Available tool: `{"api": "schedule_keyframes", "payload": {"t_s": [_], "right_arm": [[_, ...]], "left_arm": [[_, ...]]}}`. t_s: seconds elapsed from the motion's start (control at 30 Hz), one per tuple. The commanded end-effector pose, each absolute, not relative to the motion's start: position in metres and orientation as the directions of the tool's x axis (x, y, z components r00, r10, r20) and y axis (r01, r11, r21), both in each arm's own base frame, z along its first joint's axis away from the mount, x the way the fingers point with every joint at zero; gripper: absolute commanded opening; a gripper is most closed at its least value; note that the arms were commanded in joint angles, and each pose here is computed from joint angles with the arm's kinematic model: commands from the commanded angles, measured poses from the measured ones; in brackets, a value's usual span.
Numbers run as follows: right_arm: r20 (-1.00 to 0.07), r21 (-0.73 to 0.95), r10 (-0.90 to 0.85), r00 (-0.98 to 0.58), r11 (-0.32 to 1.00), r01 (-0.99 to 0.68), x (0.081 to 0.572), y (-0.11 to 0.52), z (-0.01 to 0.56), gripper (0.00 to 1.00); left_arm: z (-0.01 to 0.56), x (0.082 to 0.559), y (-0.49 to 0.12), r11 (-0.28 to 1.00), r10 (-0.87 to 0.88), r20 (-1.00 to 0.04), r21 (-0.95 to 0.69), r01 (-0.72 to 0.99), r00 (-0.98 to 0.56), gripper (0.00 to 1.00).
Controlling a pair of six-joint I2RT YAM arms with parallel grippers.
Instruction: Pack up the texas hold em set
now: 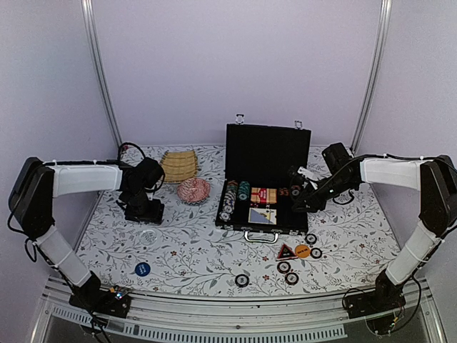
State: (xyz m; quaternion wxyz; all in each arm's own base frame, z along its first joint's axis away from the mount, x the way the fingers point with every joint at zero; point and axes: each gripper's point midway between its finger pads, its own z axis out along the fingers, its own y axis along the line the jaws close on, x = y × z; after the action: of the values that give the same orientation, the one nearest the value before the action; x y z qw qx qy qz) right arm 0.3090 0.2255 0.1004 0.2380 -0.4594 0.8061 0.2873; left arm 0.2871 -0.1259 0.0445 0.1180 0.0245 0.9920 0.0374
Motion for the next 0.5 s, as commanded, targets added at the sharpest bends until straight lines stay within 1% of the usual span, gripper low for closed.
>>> {"api": "schedule_keyframes", "payload": {"t_s": [0.0, 0.1, 0.2, 0.27, 0.47], "right_arm": [[-0.676, 0.227, -0.596, -0.434, 0.391, -0.892, 0.307, 0.227, 0.111, 0.37], [-0.671, 0.234, -0.598, -0.438, 0.39, -0.891, 0.306, 0.227, 0.109, 0.37], [-0.666, 0.239, -0.601, -0.442, 0.389, -0.89, 0.306, 0.227, 0.106, 0.37], [-0.665, 0.242, -0.601, -0.443, 0.388, -0.889, 0.306, 0.228, 0.106, 0.38], [-0.661, 0.25, -0.603, -0.447, 0.384, -0.889, 0.305, 0.228, 0.104, 0.38]], "left_arm": [[0.043, 0.283, -0.116, 1.0, -0.007, -0.205, 0.026, -0.012, -0.979, 0.75], [0.033, 0.278, -0.109, 1.0, -0.012, -0.164, 0.016, -0.015, -0.986, 0.76], [0.021, 0.267, -0.115, 0.999, 0.001, -0.109, -0.041, 0.005, -0.994, 0.76], [0.016, 0.262, -0.114, 0.999, 0.004, -0.088, -0.037, 0.007, -0.996, 0.76], [0.008, 0.259, -0.104, 1.0, -0.009, -0.079, 0.013, -0.01, -0.997, 0.76]]}}
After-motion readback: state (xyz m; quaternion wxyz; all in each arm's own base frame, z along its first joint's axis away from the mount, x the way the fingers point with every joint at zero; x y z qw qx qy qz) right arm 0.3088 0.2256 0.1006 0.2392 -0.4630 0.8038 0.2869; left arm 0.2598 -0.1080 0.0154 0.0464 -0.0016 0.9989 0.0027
